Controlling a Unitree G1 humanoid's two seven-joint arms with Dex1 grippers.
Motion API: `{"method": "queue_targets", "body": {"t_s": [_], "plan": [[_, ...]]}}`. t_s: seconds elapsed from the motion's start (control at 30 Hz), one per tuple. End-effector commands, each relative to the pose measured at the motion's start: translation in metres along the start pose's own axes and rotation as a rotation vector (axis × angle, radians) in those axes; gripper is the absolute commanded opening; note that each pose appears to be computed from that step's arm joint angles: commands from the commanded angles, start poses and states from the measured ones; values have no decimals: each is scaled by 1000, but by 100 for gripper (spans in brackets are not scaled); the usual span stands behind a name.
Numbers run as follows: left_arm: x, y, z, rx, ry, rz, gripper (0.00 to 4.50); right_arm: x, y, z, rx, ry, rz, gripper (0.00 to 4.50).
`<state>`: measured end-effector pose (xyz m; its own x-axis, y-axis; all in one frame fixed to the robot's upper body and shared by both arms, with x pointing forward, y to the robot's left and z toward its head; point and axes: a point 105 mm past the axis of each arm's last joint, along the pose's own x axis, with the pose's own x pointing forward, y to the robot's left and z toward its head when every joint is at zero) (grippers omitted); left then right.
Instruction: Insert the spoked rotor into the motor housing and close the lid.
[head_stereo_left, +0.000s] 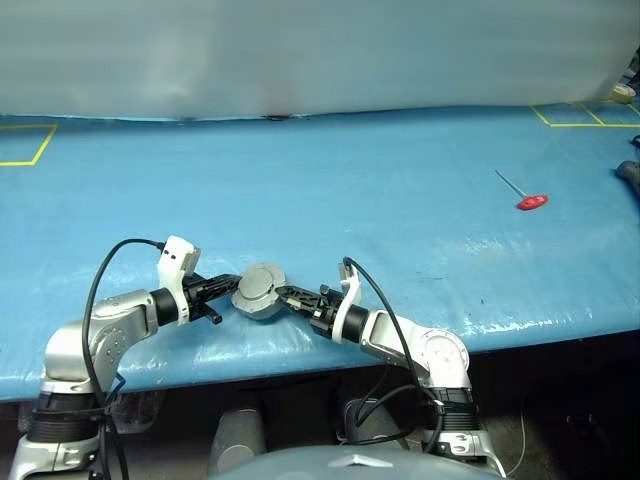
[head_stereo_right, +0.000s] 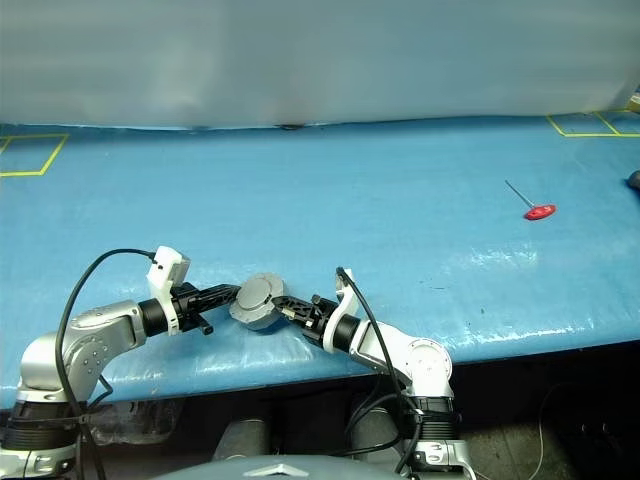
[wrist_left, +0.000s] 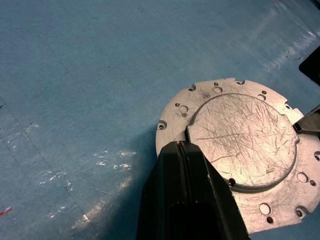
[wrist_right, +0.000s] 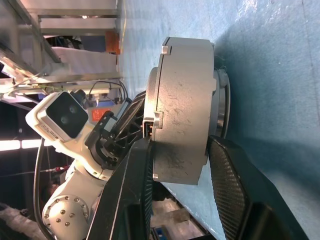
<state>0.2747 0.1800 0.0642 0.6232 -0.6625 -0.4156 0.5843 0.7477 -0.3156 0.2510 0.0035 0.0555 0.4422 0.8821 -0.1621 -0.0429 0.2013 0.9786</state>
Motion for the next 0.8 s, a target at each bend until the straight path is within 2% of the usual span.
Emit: {"method": "queue_targets", "body": {"t_s": [0.03, 0.17, 0.57, 0.73, 0.8], "plan": [[7, -12, -4, -40, -3, -63, 0, 8, 17, -12, -32, 53, 64, 132], [2, -12, 12, -38, -80, -52, 0, 5, 11, -9, -14, 34, 48, 127], [-13, -15, 23, -53, -174, -22, 0, 6, 12, -3, 6, -2, 63, 118], [-34, -15, 61, -114, -448, 2, 0, 4, 14, 3, 19, -30, 81, 118], [-42, -15, 68, -152, -531, 13, 0, 3, 15, 5, 22, -43, 90, 118]]}}
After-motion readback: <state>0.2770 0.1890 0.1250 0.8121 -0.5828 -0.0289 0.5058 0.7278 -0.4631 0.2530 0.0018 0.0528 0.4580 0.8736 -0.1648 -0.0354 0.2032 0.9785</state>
